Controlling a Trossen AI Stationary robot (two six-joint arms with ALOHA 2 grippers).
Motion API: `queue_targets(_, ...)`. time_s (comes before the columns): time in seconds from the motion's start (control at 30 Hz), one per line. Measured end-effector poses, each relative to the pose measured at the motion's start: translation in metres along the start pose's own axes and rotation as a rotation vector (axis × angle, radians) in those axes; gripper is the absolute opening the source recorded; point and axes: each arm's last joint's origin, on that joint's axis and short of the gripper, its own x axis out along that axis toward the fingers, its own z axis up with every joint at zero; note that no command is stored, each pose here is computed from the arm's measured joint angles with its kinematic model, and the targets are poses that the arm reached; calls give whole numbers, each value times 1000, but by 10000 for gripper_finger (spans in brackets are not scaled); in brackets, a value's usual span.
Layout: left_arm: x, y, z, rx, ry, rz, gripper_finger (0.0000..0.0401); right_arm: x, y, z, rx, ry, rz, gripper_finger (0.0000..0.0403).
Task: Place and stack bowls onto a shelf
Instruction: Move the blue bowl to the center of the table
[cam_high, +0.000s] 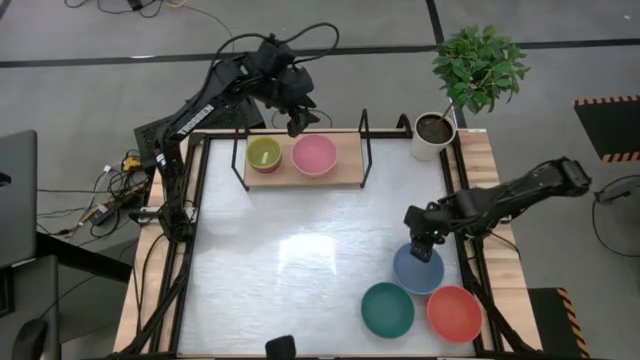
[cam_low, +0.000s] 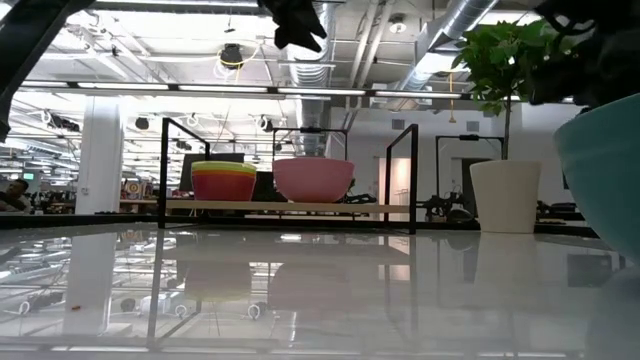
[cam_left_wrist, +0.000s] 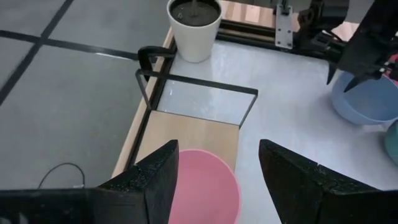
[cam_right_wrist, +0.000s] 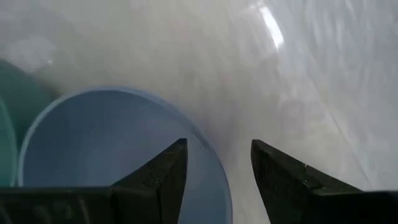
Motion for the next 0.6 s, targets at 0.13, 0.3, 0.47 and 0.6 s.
queue_targets(0.13,-1,-1,0,-11,1,1,208,8,1,-8,12,108,-83,203)
queue_targets(0.3,-1,-1,-1,-21,9,4,208,21,3,-9,17,181,-159,179)
queue_targets(0.47,-1,-1,-1,-18,12,11,208,31,5,-3,38,198,-173,49)
queue_targets(0.6,-1,0,-3,-15,46,66,208,32,2,7,88,177,-170,24)
